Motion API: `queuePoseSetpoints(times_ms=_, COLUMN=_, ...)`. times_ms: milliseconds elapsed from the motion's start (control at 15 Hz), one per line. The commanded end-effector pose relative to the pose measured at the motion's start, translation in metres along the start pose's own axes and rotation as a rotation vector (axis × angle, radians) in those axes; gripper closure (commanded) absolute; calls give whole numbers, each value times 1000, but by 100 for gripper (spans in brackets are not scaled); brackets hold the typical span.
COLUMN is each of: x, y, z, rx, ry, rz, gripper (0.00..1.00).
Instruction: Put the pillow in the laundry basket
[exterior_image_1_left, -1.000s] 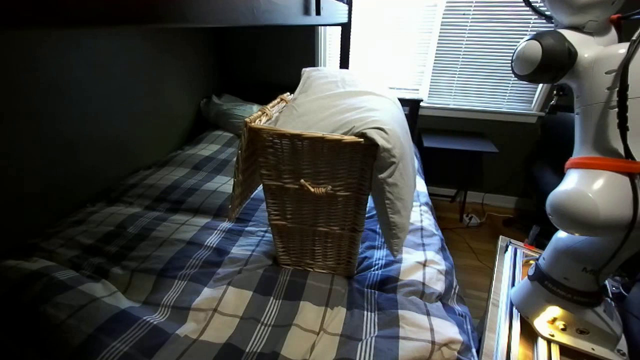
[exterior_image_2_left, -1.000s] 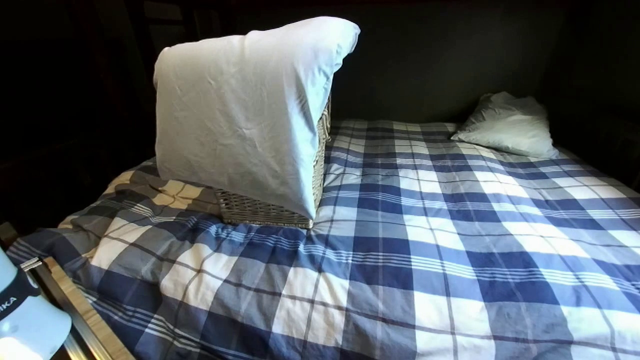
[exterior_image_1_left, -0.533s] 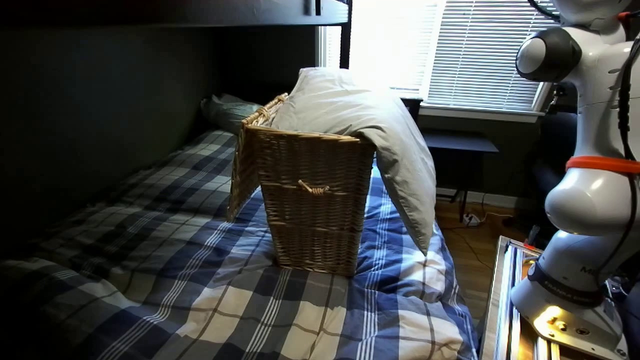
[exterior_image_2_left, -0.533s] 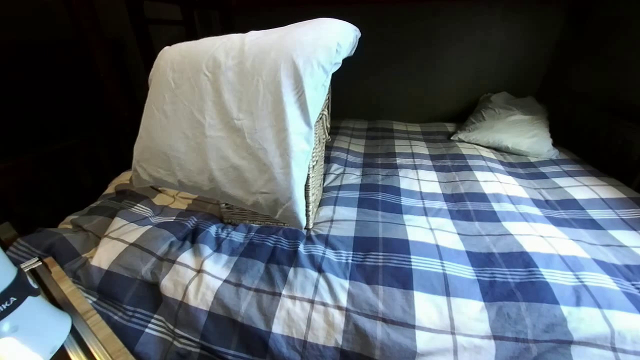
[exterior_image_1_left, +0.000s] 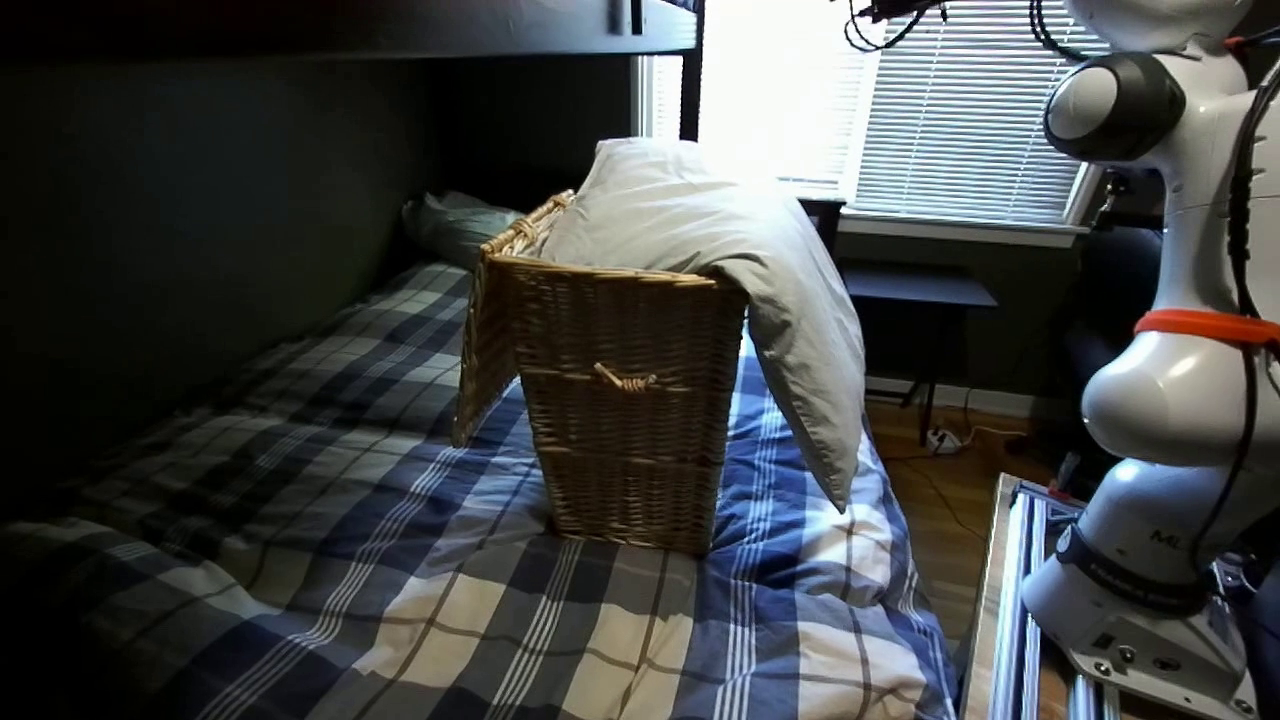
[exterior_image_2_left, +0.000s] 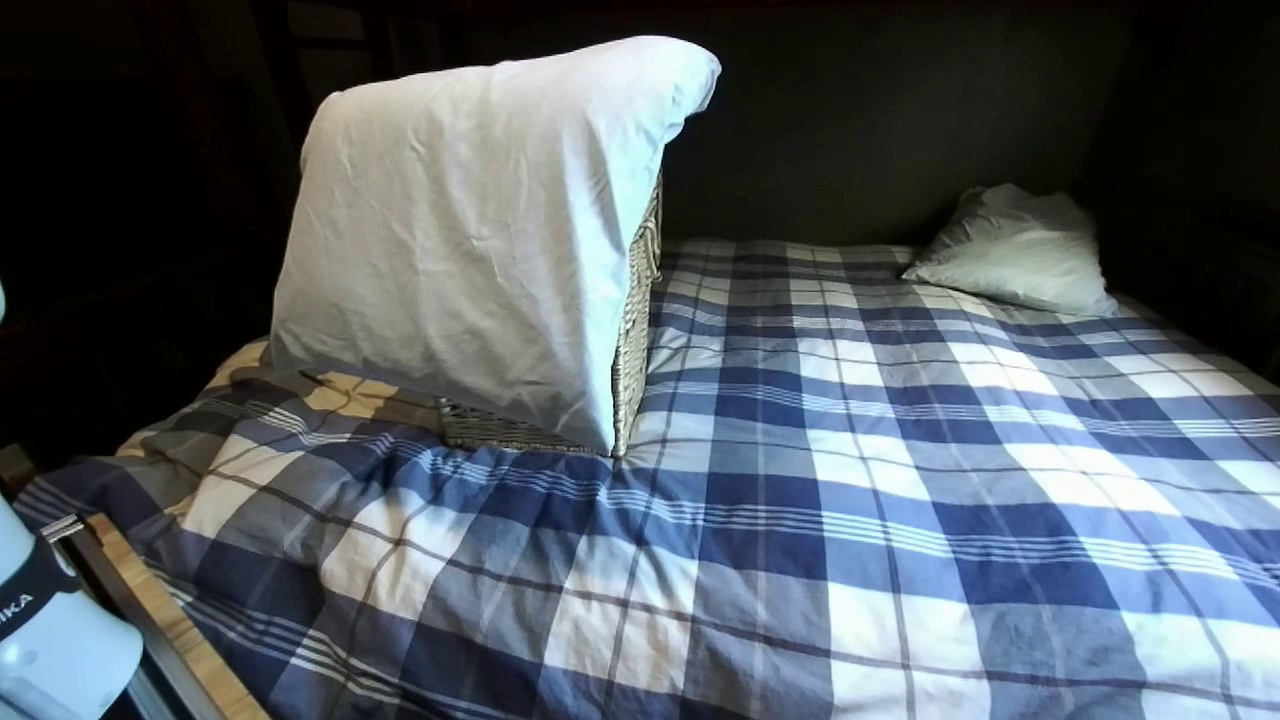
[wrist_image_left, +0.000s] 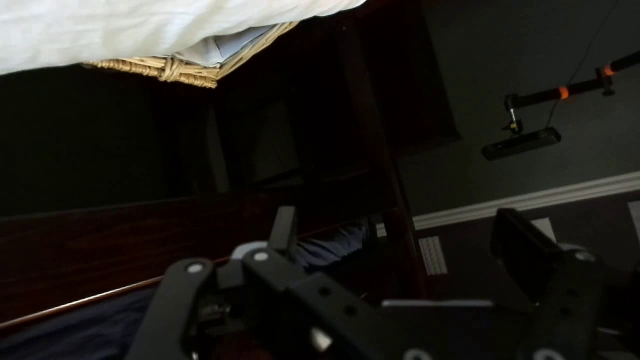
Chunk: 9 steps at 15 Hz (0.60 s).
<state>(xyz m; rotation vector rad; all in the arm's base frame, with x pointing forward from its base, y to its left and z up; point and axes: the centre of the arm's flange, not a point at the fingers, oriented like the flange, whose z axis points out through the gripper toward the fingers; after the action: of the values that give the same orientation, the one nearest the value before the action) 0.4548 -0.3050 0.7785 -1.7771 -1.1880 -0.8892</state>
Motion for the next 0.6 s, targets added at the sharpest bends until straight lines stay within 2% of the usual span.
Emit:
queuePoseSetpoints(times_ms=0, x=-68, y=4, z=-31, rx=-1, ry=98, rz=45, gripper=0)
queuePoseSetpoints(times_ms=67, x=-82, y=10, z=-38, rx=0, ry=133, rz=61, gripper=0)
queuePoseSetpoints(times_ms=133, x=-57, y=11, z=-35, rx=-17, ry=82, rz=54, gripper=0)
queuePoseSetpoints(times_ms=267, x=-82, y=17, z=-48, rx=-18, ry=126, rz=71, gripper=0)
queuePoseSetpoints(times_ms=533, x=-80, y=19, z=-45, rx=-6, ry=132, rz=63, gripper=0)
